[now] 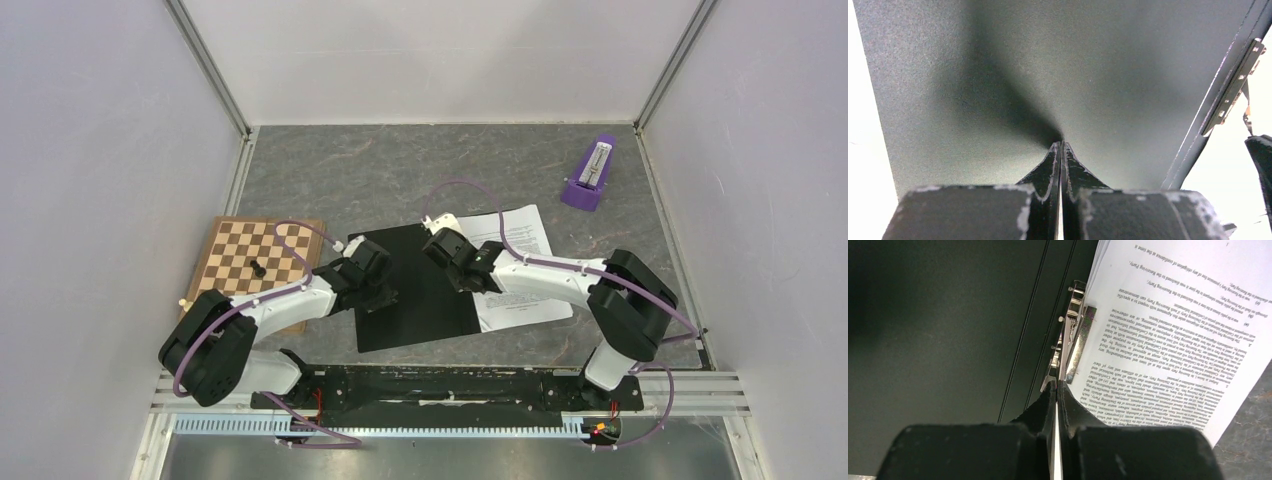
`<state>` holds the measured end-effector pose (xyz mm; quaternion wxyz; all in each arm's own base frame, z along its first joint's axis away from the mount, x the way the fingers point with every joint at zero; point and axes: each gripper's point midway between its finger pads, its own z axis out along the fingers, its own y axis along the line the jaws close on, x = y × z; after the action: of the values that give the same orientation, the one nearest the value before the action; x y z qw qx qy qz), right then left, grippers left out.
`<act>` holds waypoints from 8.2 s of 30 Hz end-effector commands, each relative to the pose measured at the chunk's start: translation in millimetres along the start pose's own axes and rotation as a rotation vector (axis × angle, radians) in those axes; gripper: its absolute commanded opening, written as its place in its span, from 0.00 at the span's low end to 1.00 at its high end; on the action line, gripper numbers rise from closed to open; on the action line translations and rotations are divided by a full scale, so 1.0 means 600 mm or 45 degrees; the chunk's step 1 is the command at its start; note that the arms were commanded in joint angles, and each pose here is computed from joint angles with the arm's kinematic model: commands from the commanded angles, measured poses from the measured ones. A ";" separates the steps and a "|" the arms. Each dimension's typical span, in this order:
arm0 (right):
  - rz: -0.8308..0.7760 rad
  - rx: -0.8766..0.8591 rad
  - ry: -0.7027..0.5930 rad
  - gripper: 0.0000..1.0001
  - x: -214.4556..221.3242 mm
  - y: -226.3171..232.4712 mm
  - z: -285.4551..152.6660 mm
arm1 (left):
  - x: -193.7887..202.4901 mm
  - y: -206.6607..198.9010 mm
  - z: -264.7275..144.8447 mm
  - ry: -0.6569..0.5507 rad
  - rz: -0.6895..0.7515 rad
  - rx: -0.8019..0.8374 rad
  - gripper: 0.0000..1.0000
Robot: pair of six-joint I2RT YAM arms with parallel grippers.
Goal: Put the files into the folder
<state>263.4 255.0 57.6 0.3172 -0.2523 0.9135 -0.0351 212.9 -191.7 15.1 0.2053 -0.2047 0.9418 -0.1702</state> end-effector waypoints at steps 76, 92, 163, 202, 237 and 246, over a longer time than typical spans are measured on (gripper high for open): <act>0.153 -0.231 -0.032 0.00 -0.011 0.050 0.026 | 0.016 0.055 0.014 0.027 0.004 -0.147 0.04; 0.139 0.032 -0.092 0.34 -0.053 -0.021 0.012 | -0.042 -0.007 -0.035 -0.071 0.157 -0.067 0.22; 0.296 -0.049 -0.148 0.00 -0.096 -0.092 0.003 | -0.104 -0.009 -0.089 -0.199 0.241 0.274 0.95; 0.388 -0.126 -0.222 0.00 -0.132 -0.161 -0.055 | -0.100 -0.094 -0.086 -0.303 0.225 0.767 0.95; 0.442 -0.125 -0.280 0.00 -0.151 -0.190 -0.087 | -0.100 -0.115 -0.100 -0.311 0.218 0.875 0.95; 0.451 -0.103 -0.262 0.00 -0.141 -0.198 -0.081 | -0.100 -0.148 -0.134 -0.293 0.139 1.036 0.95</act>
<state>329.6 176.5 129.6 0.3444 -0.1099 0.9310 0.0514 254.2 -207.5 101.7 0.3707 -0.0787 0.8210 -0.4269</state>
